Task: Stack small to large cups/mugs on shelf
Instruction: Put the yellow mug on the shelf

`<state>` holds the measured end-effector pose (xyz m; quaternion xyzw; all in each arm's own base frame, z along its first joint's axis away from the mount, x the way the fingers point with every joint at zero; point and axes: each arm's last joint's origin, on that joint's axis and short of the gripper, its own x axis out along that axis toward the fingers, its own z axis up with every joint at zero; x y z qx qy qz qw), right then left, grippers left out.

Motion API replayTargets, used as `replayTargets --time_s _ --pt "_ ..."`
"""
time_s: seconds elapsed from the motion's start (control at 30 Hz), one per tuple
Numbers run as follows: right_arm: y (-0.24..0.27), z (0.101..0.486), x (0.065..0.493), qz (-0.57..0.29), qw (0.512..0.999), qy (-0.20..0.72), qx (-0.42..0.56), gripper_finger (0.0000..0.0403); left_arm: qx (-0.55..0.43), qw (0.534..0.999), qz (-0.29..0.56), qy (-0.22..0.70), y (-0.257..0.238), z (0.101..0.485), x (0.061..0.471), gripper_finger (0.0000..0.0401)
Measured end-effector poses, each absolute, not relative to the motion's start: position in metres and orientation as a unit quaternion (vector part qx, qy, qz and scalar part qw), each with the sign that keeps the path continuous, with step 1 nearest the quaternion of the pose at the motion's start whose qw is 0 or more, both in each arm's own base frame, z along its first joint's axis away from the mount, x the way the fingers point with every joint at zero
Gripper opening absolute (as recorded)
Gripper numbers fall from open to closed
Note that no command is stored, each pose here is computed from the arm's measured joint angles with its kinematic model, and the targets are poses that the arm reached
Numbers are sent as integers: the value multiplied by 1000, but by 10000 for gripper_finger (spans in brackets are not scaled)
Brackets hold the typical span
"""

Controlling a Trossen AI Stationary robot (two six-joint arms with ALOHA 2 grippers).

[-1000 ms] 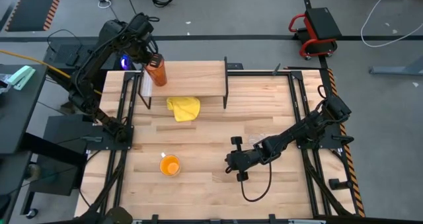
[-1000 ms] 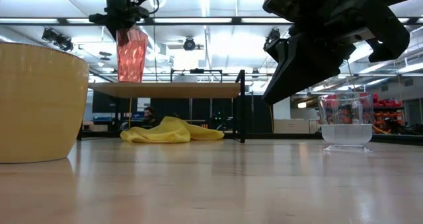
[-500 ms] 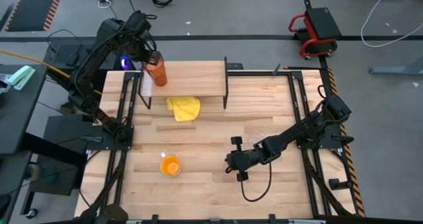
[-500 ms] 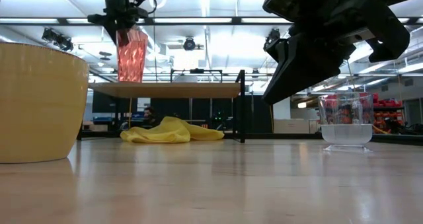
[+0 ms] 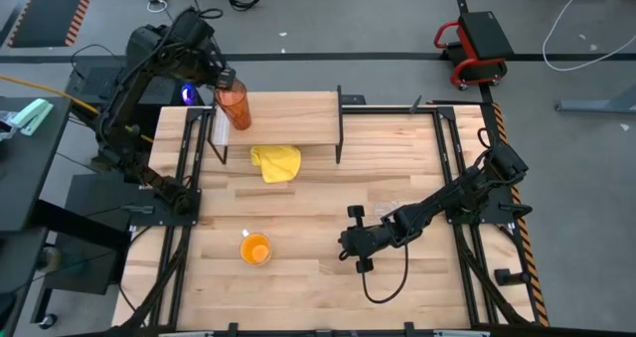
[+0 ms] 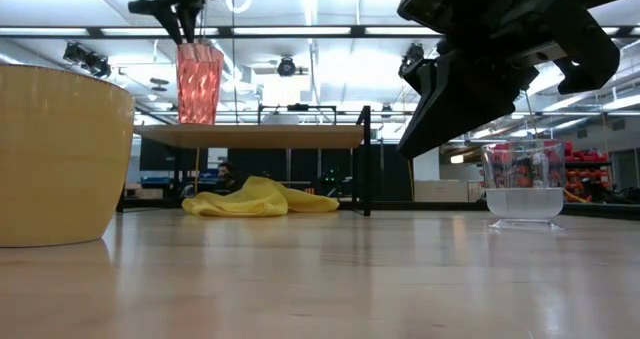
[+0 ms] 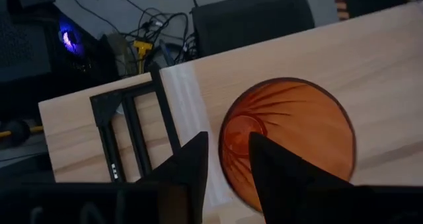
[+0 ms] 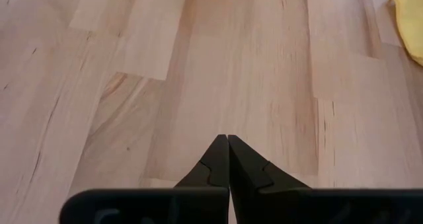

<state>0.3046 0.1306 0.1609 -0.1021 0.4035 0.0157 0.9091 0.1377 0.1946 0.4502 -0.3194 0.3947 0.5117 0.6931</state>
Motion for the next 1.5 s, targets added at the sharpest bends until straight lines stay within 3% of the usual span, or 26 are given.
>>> replayTargets --time_s 0.33,0.67,0.8,1.03,1.3,1.5 --pt "131 161 305 15 911 400 -99 4 -301 755 481 328 131 482 120 112" --pt "133 166 310 19 924 372 -90 4 -289 828 353 326 66 490 133 100" --pt "135 168 312 41 930 355 -87 4 -294 819 312 380 47 467 151 91" --pt "137 170 314 55 933 346 -80 4 -283 765 278 507 10 402 178 76" --pt "139 176 318 61 947 309 -66 4 -255 691 306 603 -46 324 177 66" --pt "140 191 329 129 964 227 -50 4 -262 707 279 595 -87 275 174 64"
